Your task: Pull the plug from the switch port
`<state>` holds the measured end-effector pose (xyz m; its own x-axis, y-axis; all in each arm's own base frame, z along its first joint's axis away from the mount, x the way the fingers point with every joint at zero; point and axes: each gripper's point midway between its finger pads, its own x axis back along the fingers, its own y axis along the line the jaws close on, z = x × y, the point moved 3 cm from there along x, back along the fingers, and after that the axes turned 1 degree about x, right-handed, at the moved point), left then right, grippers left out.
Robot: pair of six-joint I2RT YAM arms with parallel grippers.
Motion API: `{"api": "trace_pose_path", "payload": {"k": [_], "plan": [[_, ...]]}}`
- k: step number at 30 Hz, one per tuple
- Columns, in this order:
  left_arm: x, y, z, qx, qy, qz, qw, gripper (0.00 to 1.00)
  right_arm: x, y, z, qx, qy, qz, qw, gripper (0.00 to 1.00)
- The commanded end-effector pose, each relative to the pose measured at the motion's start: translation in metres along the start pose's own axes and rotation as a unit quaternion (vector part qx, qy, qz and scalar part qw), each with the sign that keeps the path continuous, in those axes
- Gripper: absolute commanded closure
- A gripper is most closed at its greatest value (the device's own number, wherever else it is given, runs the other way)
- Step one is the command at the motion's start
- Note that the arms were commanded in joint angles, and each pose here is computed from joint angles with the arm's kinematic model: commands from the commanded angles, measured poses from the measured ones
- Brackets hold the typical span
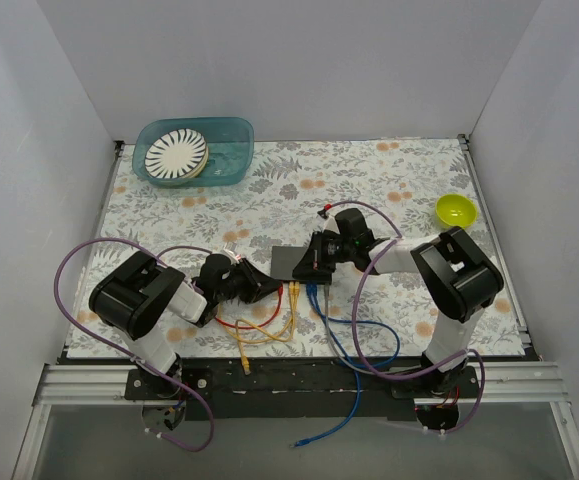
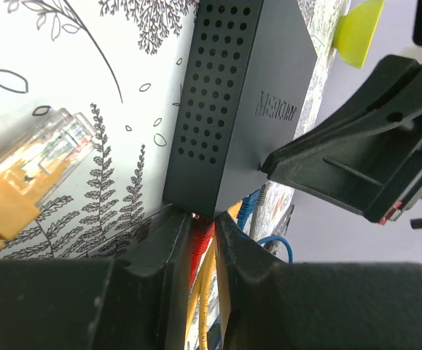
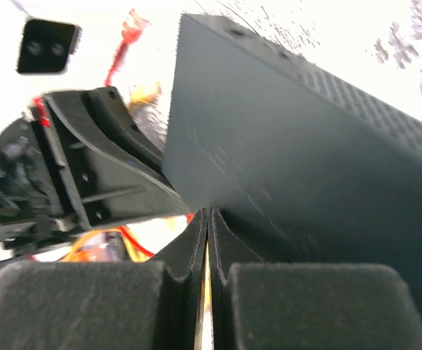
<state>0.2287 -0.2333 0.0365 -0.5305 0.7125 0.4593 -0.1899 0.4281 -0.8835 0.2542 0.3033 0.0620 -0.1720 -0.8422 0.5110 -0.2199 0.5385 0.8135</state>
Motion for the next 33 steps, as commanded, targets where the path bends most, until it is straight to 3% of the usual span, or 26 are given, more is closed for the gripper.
{"api": "trace_pose_path", "payload": {"k": [1,9,33], "plan": [[0.010,0.061,0.018,0.010,0.020,-0.119,0.993,1.00,0.011,-0.014,0.020,0.039,0.029,0.090,0.995,0.97],[0.008,0.057,0.019,0.003,0.029,-0.113,0.993,1.00,0.003,-0.028,0.044,0.048,0.078,0.130,0.987,0.99],[0.038,0.049,0.041,-0.055,0.091,-0.097,0.990,1.00,-0.032,-0.026,0.005,0.027,0.052,0.162,0.985,0.99]]}}
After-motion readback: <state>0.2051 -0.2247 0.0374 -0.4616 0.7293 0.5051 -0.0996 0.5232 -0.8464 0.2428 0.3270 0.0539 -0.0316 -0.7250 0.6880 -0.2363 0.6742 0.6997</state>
